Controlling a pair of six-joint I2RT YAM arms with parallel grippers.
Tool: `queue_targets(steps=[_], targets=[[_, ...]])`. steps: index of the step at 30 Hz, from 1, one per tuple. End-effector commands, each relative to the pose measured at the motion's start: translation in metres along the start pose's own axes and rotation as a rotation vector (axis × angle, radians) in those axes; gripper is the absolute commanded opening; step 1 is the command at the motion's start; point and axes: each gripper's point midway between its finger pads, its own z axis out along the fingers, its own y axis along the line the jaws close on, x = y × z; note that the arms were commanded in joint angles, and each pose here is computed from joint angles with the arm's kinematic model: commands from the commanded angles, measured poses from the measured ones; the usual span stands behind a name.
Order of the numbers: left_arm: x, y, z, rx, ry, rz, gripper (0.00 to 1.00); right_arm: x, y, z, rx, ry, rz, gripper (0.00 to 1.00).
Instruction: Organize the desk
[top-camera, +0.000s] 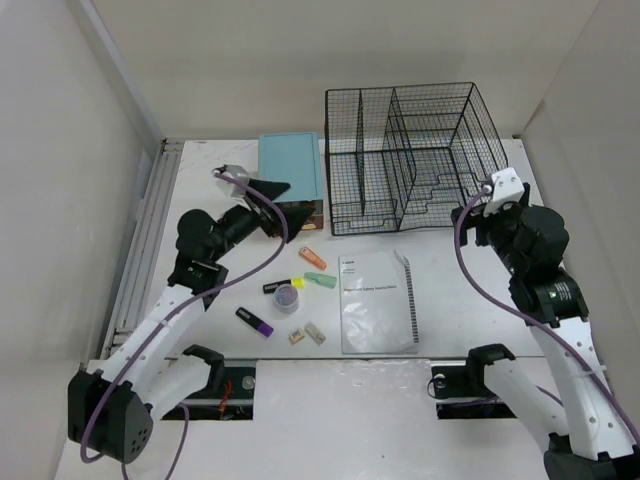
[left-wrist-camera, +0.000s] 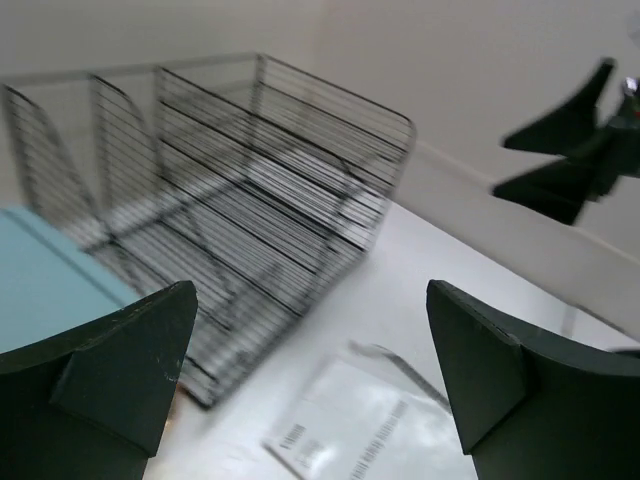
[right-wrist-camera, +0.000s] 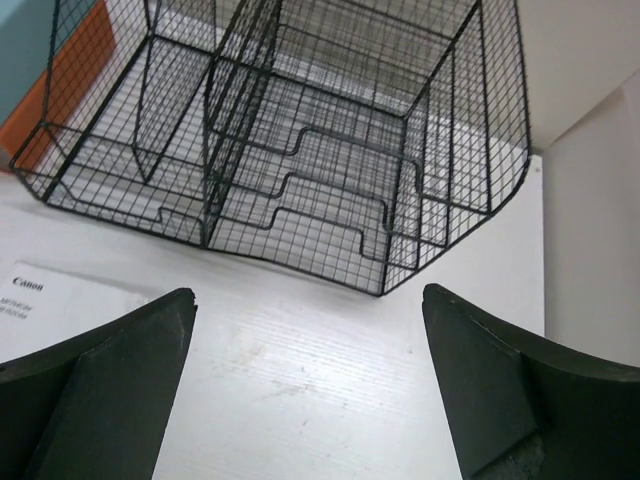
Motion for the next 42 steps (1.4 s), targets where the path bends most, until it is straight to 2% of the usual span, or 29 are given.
queue_targets(steps=[1,5,6,7,8,9,11,12,13,15,16,17,18,19,20,21,22,23,27,28,30,31,32,33,34,35,36,39,42], targets=[[0.020,-0.036,0.005,0.100,0.096,-0.182,1.00,0.005,0.015,-0.009,-0.071,0.003,0.014,1.00],[0.053,-0.053,0.004,0.252,0.192,-0.331,1.00,0.018,0.036,-0.018,-0.186,0.002,-0.035,1.00],[0.046,-0.067,0.002,0.372,0.131,-0.312,1.00,0.014,0.039,-0.021,-0.203,-0.015,-0.035,1.00],[0.061,-0.066,-0.009,0.371,0.154,-0.446,1.00,0.014,0.041,-0.021,-0.212,-0.018,-0.035,1.00],[0.063,-0.069,-0.013,0.400,0.141,-0.474,1.00,0.012,0.041,-0.024,-0.210,-0.027,-0.024,1.00],[0.054,-0.074,-0.019,0.454,0.080,-0.435,1.00,0.013,0.046,-0.025,-0.237,-0.036,-0.034,1.00],[0.074,-0.072,-0.023,0.464,0.126,-0.546,1.00,0.015,0.058,-0.029,-0.310,-0.035,-0.049,1.00],[0.077,-0.071,-0.023,0.470,0.131,-0.534,1.00,0.014,0.060,-0.029,-0.320,-0.038,-0.049,1.00],[0.089,-0.074,-0.014,0.437,0.193,-0.568,1.00,0.014,0.063,-0.030,-0.338,-0.043,-0.049,0.91],[0.102,-0.064,0.000,0.300,0.229,-0.519,1.00,0.013,0.065,-0.030,-0.351,-0.050,-0.062,0.47],[0.115,-0.038,0.004,0.098,0.254,-0.390,1.00,0.012,0.067,-0.031,-0.364,-0.054,-0.061,0.30],[0.116,-0.053,0.007,0.079,0.269,-0.326,1.00,0.014,0.070,-0.029,-0.381,-0.045,-0.059,0.22],[0.104,-0.055,0.010,0.038,0.246,-0.259,1.00,0.012,0.069,-0.028,-0.379,-0.053,-0.060,0.23],[0.099,-0.056,0.009,-0.008,0.235,-0.206,1.00,0.015,0.073,-0.025,-0.398,-0.040,-0.056,0.31],[0.089,-0.043,0.002,-0.124,0.215,-0.121,1.00,0.016,0.073,-0.020,-0.400,-0.033,-0.055,0.61],[0.084,-0.056,0.001,-0.121,0.214,-0.099,1.00,0.016,0.079,-0.020,-0.437,-0.033,-0.051,0.82],[0.081,-0.056,-0.002,-0.140,0.217,-0.077,1.00,0.011,0.080,-0.020,-0.442,-0.055,-0.055,0.94],[0.090,-0.053,-0.006,-0.174,0.259,-0.075,1.00,0.010,0.082,-0.017,-0.458,-0.062,-0.063,1.00],[0.088,-0.046,-0.017,-0.230,0.156,-0.266,1.00,-0.002,0.100,-0.018,-0.570,-0.124,-0.046,1.00],[0.103,-0.046,-0.022,-0.211,0.171,-0.303,1.00,-0.003,0.103,-0.018,-0.589,-0.131,-0.046,1.00],[0.102,-0.050,-0.024,-0.173,0.172,-0.307,1.00,0.006,0.111,-0.008,-0.624,-0.077,0.019,1.00],[0.120,-0.034,-0.023,-0.263,0.222,-0.314,1.00,0.009,0.118,-0.006,-0.671,-0.064,0.030,1.00],[0.114,-0.032,-0.014,-0.305,0.238,-0.308,1.00,0.016,0.123,-0.004,-0.701,-0.029,0.055,0.98],[0.125,-0.030,-0.011,-0.356,0.292,-0.296,1.00,0.027,0.127,0.002,-0.710,0.020,0.094,0.97],[0.158,-0.015,-0.016,-0.476,0.400,-0.256,1.00,0.042,0.133,0.013,-0.730,0.080,0.136,0.95],[0.160,-0.033,-0.006,-0.454,0.425,-0.240,1.00,0.048,0.136,0.019,-0.732,0.106,0.166,0.90],[0.181,-0.040,-0.005,-0.461,0.485,-0.201,1.00,0.061,0.140,0.031,-0.734,0.142,0.210,0.86],[0.200,-0.050,-0.002,-0.450,0.527,-0.180,1.00,0.073,0.146,0.044,-0.741,0.153,0.243,0.87],[0.219,-0.054,-0.002,-0.454,0.554,-0.179,1.00,0.100,0.146,0.061,-0.686,0.234,0.286,0.87]])
